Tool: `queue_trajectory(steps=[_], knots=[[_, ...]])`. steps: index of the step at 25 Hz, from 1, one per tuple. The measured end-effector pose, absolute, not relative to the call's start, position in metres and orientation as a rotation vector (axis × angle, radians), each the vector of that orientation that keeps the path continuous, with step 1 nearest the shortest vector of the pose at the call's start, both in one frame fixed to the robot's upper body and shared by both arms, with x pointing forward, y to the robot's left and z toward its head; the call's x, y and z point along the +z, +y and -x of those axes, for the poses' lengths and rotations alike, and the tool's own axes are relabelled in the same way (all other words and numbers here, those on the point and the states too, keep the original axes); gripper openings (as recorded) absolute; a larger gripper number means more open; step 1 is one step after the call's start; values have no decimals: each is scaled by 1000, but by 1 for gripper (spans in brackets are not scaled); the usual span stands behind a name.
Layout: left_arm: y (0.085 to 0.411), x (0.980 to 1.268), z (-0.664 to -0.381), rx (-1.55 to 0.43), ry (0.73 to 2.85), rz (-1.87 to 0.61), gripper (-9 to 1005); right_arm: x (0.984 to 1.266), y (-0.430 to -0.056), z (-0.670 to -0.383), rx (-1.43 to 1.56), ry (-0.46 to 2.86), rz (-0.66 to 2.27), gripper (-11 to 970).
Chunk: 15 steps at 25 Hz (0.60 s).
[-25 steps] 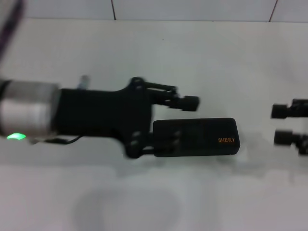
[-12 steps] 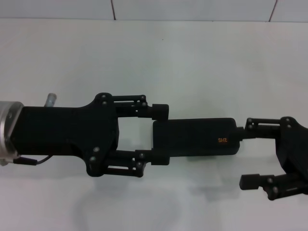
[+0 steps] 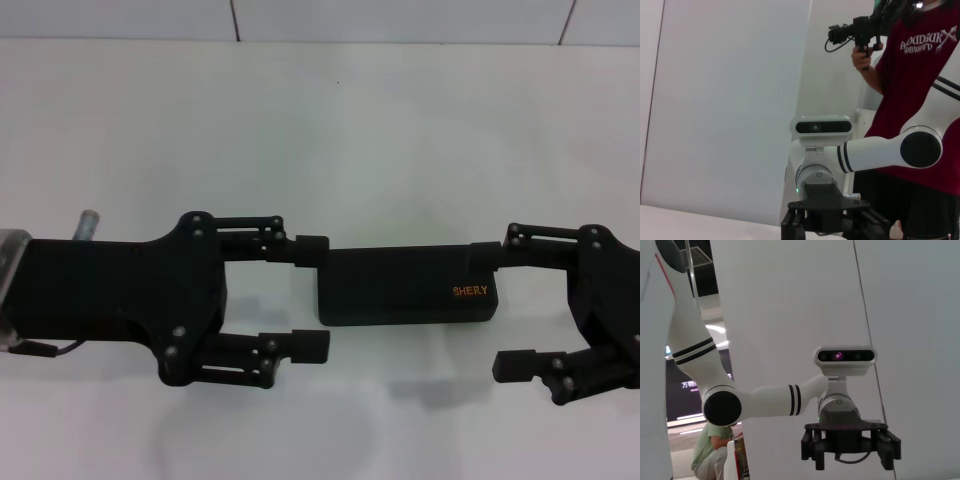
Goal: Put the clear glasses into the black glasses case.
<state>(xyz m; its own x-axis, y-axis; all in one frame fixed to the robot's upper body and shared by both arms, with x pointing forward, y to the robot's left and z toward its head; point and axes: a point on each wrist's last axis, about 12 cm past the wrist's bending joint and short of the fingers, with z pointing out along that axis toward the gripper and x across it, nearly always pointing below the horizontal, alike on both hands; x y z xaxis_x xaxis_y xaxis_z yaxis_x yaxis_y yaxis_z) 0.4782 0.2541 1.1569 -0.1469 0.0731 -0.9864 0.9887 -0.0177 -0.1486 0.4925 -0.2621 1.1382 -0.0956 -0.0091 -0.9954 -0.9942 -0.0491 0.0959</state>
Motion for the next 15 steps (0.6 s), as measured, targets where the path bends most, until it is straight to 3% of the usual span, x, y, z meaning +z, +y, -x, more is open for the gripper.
queue_trajectory(steps=[4,15], knots=[[257,1156,-478,-1295,1371,-1197,720,1139,-261,-494,1311,1261,1204,865],[260,1150,-478,-1292,1418,-1206,720,1136,-249,-497,1329,1248,1215,868]])
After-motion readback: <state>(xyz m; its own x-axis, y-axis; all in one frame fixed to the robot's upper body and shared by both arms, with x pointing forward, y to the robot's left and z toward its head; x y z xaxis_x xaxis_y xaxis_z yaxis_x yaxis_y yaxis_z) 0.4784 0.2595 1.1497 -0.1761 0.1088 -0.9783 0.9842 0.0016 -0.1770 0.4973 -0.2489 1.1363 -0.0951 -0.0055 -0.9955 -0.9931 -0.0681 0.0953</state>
